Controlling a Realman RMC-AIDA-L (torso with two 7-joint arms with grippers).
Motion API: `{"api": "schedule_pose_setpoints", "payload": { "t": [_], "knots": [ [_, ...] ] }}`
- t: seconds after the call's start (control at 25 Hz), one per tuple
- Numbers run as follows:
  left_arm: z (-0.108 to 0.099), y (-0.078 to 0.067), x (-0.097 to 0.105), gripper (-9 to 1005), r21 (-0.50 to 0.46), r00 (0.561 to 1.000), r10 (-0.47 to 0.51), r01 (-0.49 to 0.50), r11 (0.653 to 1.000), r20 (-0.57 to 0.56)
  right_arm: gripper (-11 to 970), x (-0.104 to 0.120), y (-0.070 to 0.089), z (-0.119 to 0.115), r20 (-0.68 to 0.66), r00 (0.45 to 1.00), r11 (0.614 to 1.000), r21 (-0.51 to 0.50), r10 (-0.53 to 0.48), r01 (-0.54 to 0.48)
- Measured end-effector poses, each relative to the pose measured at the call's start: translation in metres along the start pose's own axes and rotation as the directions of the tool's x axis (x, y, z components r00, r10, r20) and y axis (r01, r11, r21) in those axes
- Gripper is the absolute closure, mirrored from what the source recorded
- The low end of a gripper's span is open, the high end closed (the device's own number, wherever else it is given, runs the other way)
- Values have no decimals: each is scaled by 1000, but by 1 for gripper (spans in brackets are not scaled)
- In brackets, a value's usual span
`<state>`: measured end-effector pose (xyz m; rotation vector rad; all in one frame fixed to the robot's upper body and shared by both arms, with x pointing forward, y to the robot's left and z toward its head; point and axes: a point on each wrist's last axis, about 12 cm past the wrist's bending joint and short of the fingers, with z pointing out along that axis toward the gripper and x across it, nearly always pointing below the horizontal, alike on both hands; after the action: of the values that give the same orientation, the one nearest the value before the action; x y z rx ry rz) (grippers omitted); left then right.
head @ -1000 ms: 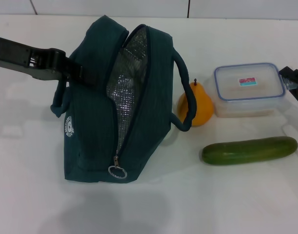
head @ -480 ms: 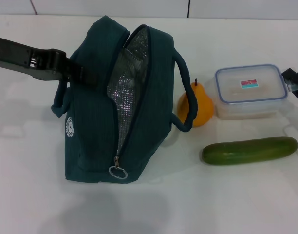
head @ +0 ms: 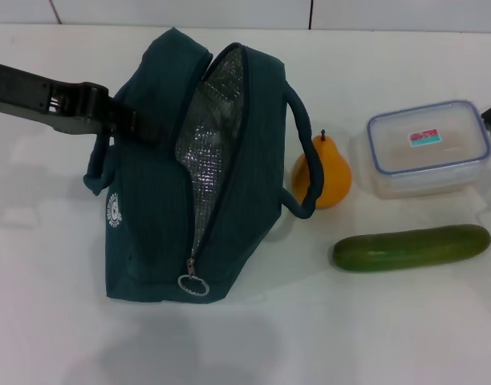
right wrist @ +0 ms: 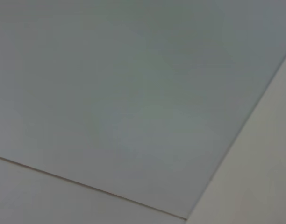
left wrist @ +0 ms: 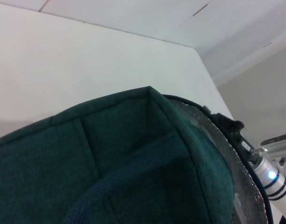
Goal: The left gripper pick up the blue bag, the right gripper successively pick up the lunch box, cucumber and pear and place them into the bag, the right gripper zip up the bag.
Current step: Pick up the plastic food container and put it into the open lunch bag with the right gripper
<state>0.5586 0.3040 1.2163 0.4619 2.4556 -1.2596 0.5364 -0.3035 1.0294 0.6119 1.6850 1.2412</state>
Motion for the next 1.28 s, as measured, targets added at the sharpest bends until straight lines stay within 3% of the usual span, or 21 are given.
{"api": "schedule_pose_setpoints", "payload": {
  "t": [0.44, 0.84, 1.04, 1.28],
  "knots": [
    [0, 1, 1, 954, 0, 1000, -1, 1, 1000, 0, 861, -10, 7, -23, 115, 993, 992, -123, 34, -20],
    [2, 1, 1, 955, 2, 1000, -2, 2, 1000, 0, 860, -19, 28, -28, 155, 986, 954, -301, 68, -18],
    [3, 0, 0, 955, 3, 1000, 1, -1, 1000, -1, 859, -23, 43, -18, 141, 985, 920, -390, 98, -36],
    [2, 0, 1, 955, 8, 1000, 0, 0, 1000, 1, 858, -28, 80, 19, 56, 993, 840, -540, 103, -56]
  ]
}}
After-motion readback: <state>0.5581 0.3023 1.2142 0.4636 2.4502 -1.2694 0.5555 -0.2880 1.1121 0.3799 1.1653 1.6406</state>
